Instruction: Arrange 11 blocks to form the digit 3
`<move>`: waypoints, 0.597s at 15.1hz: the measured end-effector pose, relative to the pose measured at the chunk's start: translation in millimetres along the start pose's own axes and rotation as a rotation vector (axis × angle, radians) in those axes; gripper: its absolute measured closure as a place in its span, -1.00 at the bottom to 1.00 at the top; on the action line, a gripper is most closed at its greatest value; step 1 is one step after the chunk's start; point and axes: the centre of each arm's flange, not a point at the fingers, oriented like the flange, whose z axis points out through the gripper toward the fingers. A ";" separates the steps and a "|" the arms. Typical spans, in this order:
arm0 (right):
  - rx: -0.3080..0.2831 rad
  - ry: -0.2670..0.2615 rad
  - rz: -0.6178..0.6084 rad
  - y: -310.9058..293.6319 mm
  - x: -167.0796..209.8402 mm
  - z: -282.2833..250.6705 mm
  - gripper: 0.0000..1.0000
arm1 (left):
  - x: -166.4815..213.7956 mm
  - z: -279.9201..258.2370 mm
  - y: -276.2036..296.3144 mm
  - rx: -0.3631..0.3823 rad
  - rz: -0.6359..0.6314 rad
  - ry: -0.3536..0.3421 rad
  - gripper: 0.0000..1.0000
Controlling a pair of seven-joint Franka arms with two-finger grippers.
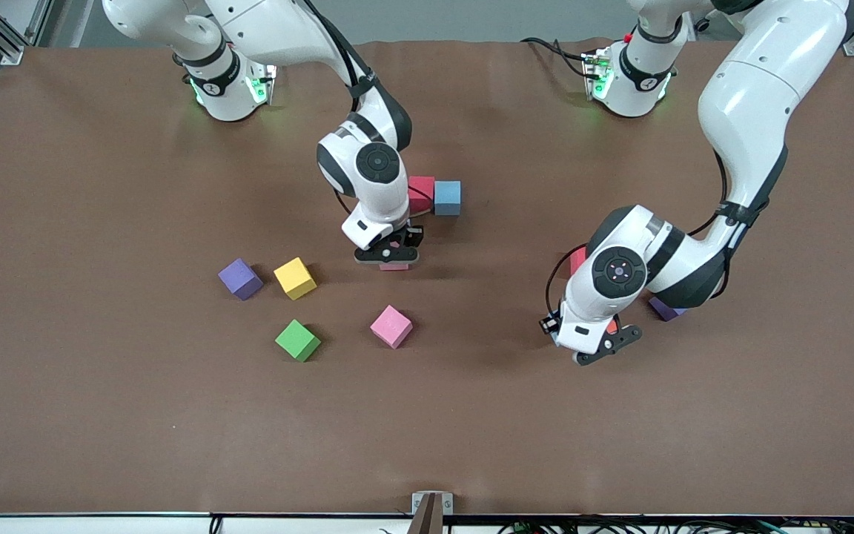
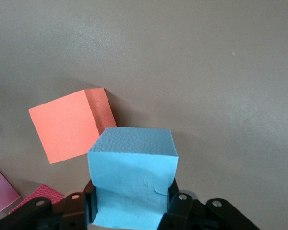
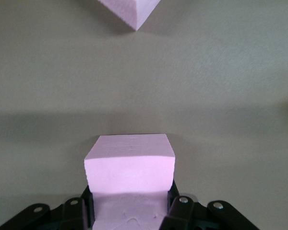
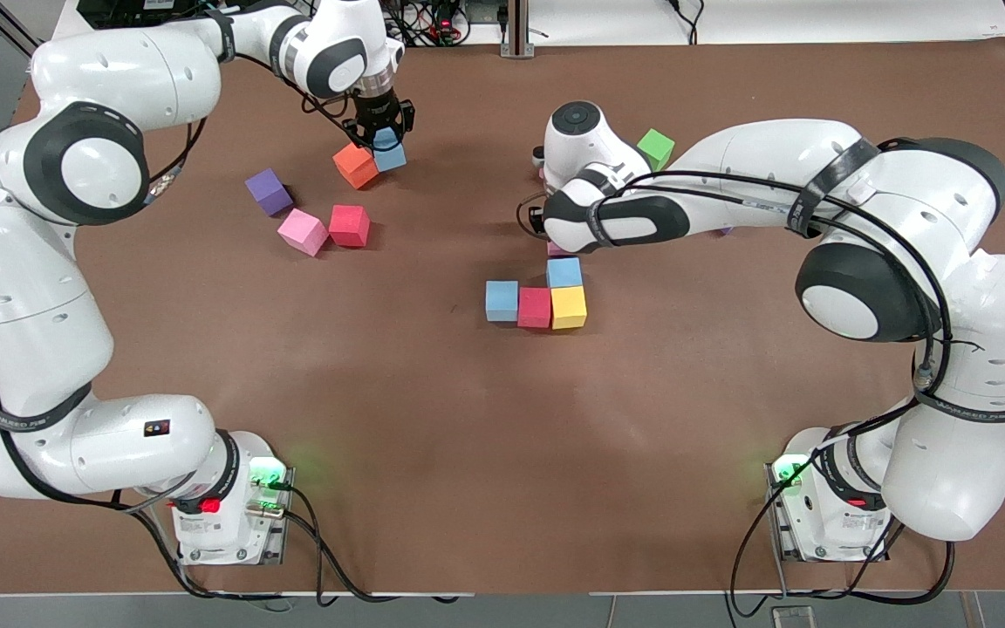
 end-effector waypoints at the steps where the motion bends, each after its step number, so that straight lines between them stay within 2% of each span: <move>1: -0.003 -0.004 -0.004 -1.1 -2.7 1.2 -0.13 | 0.1 0.0 -0.1 0.000 0.000 0.000 -0.10; 9: -0.027 -0.028 -0.018 -3.2 -11.2 5.0 -0.13 | -0.3 0.0 0.2 0.000 0.001 0.000 -0.10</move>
